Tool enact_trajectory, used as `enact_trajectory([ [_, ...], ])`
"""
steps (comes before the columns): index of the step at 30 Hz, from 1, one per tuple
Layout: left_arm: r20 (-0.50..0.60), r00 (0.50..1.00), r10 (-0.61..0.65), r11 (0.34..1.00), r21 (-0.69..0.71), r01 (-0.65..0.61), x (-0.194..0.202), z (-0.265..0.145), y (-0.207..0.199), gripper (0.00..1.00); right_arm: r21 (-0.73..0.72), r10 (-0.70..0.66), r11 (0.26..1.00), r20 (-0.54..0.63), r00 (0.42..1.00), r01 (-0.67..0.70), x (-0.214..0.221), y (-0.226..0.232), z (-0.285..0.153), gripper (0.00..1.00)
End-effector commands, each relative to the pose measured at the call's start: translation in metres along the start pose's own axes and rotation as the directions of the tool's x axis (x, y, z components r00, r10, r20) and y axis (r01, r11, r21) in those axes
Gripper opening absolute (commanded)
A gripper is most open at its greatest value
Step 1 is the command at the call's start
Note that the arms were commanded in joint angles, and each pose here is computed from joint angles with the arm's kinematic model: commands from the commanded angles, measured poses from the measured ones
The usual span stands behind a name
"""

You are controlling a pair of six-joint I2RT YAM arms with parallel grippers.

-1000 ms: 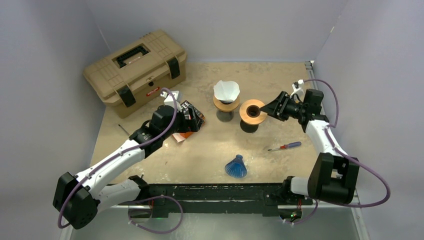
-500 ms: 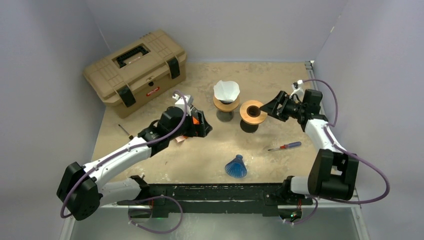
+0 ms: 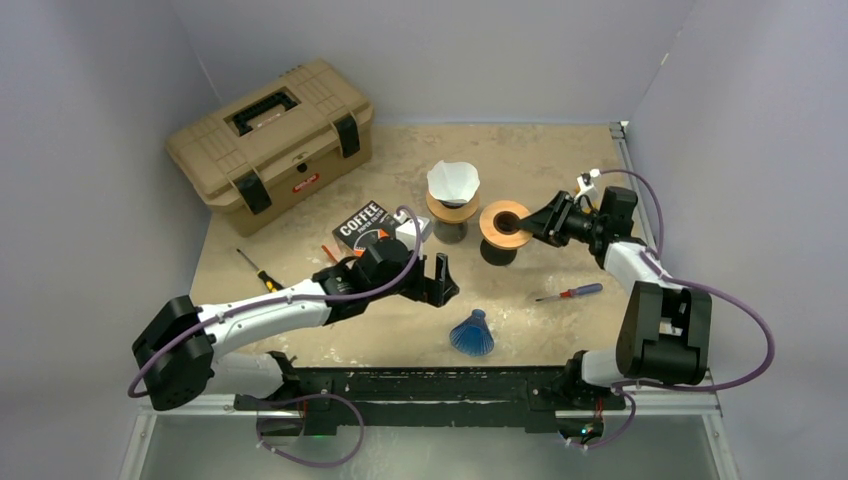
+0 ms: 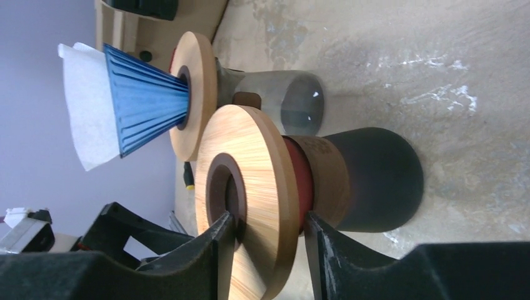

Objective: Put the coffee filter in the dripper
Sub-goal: Place the dripper holder onto the coffee server.

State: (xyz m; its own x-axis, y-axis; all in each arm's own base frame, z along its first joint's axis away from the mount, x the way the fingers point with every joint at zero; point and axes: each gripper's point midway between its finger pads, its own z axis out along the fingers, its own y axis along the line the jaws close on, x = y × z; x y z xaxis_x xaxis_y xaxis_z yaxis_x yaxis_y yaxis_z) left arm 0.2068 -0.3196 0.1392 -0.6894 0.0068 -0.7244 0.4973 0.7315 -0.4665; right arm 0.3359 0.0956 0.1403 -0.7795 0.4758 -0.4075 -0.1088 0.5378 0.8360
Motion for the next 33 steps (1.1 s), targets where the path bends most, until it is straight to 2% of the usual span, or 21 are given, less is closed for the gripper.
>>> enact_trajectory([
  [1,0.07,0.998,0.003,0.995,0.097,-0.01,-0.019,0.001,-0.029,0.99,-0.059,-0.02,0.998,0.006,1.0,0.02,-0.001,0.01,0.002,0.44],
  [5,0.061,0.998,0.036,0.993,0.108,-0.042,-0.015,0.001,-0.032,0.99,-0.071,-0.011,0.997,-0.003,1.0,0.011,0.002,0.012,0.004,0.37],
  [11,0.017,0.995,0.099,0.992,0.082,-0.1,-0.001,0.003,-0.027,0.99,-0.072,-0.007,0.997,-0.006,1.0,0.006,0.005,0.009,0.006,0.34],
  [13,0.0,0.991,0.134,0.988,0.072,-0.133,0.006,0.003,-0.026,0.99,-0.059,-0.013,0.998,-0.009,1.0,0.013,0.006,0.006,0.006,0.4],
  [17,-0.054,0.97,0.239,0.971,0.041,-0.237,0.027,0.005,-0.022,0.99,-0.005,-0.047,0.999,0.012,0.999,0.047,0.002,0.002,0.003,0.6],
  [23,-0.101,0.917,0.385,0.923,0.018,-0.385,0.056,0.01,-0.025,0.99,0.105,-0.106,0.99,0.066,0.992,0.099,-0.01,0.003,-0.01,0.76],
  [27,-0.11,0.882,0.458,0.888,0.011,-0.459,0.074,0.016,-0.03,0.96,0.172,-0.155,0.976,0.124,0.98,0.133,-0.022,0.013,-0.025,0.83],
  [33,-0.094,0.881,0.463,0.886,0.027,-0.463,0.084,0.037,-0.038,0.84,0.196,-0.232,0.961,0.2,0.952,0.194,-0.04,0.039,-0.043,0.85],
])
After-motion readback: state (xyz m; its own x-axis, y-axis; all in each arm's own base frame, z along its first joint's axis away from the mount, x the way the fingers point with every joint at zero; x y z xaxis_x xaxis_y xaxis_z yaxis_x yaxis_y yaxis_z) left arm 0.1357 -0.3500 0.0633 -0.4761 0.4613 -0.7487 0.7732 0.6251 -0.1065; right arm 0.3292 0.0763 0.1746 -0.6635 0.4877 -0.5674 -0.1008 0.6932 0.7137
